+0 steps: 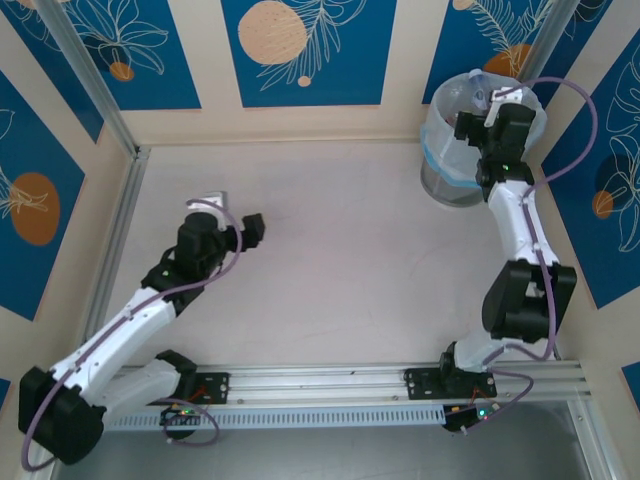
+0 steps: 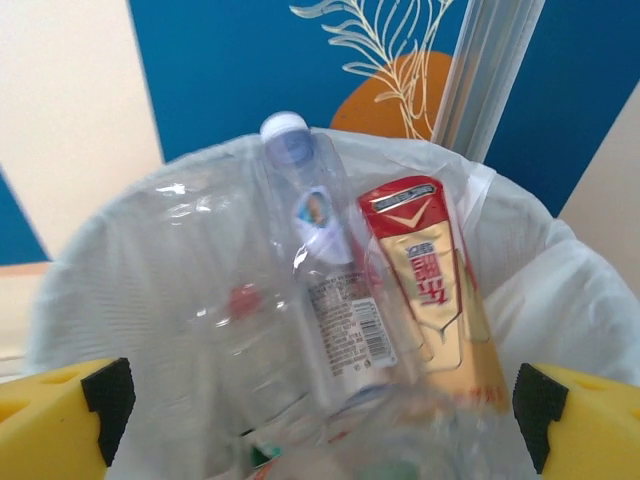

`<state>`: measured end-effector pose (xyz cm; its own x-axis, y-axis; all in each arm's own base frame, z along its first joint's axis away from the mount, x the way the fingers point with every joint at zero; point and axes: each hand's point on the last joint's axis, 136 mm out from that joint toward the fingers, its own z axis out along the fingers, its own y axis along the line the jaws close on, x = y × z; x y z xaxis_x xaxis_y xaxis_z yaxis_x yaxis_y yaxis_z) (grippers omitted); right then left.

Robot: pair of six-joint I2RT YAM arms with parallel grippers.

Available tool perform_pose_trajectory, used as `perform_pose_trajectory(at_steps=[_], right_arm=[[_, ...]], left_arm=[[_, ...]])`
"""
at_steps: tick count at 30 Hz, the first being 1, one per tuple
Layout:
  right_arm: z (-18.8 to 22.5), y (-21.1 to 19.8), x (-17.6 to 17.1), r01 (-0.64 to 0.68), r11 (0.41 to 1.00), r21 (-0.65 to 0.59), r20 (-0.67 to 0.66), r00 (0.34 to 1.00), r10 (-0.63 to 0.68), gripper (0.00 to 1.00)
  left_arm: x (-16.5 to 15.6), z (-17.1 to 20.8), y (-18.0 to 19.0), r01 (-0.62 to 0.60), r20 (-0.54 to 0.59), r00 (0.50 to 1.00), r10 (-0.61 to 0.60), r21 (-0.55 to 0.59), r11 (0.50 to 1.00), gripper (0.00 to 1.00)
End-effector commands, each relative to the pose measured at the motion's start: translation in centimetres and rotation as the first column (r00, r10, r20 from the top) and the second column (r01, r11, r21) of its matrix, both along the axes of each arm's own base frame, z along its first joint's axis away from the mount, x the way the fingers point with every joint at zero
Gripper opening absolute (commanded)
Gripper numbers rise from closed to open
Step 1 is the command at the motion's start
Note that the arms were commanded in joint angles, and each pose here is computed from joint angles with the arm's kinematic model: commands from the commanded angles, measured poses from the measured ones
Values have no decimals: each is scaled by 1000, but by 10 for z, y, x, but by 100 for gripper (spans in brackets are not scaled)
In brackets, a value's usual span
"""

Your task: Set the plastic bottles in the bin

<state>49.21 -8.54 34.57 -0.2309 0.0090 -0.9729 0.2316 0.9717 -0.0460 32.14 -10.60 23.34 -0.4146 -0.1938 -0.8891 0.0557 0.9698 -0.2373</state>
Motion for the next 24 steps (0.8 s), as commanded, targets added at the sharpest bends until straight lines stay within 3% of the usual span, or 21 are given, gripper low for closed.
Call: perform_pose_trajectory(at_steps=[1, 4, 11, 15, 20, 24], right_arm=[[24, 18, -37, -24, 992, 127, 118, 993, 9, 100], [4, 22, -63, -28, 979, 201, 110, 994, 5, 100], [-58, 27, -110, -23, 958, 285, 17, 1000, 19, 100], [-101, 30, -125, -20, 947, 319, -46, 998, 37, 100], [-151, 56, -135, -154, 933, 325, -63, 981, 184, 99], [-184, 64, -143, -186, 926, 328, -82, 971, 224, 100]], left_arm=[[-21, -38, 91, -248, -59, 958, 280, 319, 915, 99], [-33, -43, 132, -412, -18, 896, 444, 341, 845, 99], [-32, -63, 160, -488, 9, 855, 519, 351, 799, 99], [-25, -77, 161, -457, 22, 879, 476, 325, 828, 99], [-9, -98, 149, -356, 26, 930, 366, 303, 884, 99], [5, -112, 139, -284, -9, 954, 301, 306, 909, 99]])
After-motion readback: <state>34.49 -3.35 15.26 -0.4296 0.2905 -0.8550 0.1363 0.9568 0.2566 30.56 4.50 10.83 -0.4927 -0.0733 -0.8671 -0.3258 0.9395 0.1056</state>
